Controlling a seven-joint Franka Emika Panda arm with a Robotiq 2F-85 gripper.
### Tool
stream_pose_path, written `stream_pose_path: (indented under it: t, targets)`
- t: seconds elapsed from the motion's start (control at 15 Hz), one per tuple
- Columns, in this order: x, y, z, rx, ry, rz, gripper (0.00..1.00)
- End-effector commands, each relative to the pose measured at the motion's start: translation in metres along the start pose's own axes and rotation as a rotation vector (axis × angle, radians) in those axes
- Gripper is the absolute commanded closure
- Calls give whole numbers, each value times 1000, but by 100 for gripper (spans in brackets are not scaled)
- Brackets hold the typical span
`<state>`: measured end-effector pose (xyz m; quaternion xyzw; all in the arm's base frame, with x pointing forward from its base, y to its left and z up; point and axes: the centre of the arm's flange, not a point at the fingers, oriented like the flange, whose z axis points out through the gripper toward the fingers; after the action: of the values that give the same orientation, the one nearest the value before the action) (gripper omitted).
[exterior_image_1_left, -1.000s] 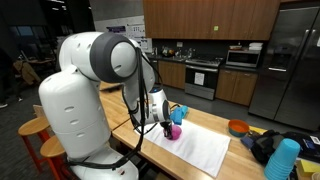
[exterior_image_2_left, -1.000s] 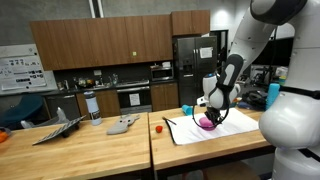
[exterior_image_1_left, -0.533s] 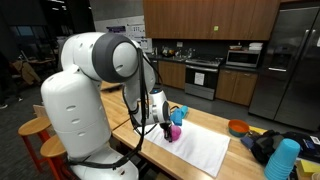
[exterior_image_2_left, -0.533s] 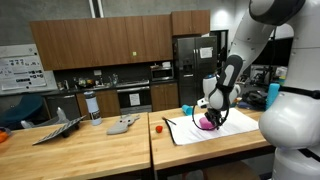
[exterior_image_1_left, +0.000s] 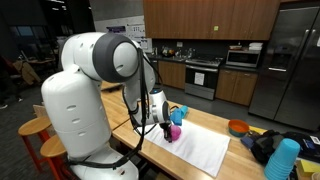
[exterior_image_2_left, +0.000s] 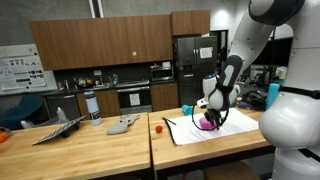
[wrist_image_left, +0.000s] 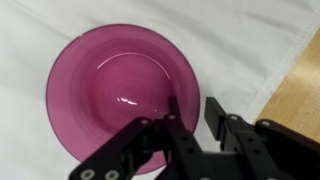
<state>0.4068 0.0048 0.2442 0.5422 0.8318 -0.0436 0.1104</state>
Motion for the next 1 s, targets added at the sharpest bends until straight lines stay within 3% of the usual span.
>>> stream_pose_path:
  t: [0.0, 0.33, 0.73, 0.93]
  targets:
    - [8, 2, -27, -52, 13, -22, 36]
    - [22, 6, -60, -142, -35, -105, 1]
    - [13, 10, -88, -276, -121, -281, 0]
    - [-8, 15, -92, -304, -174, -315, 0]
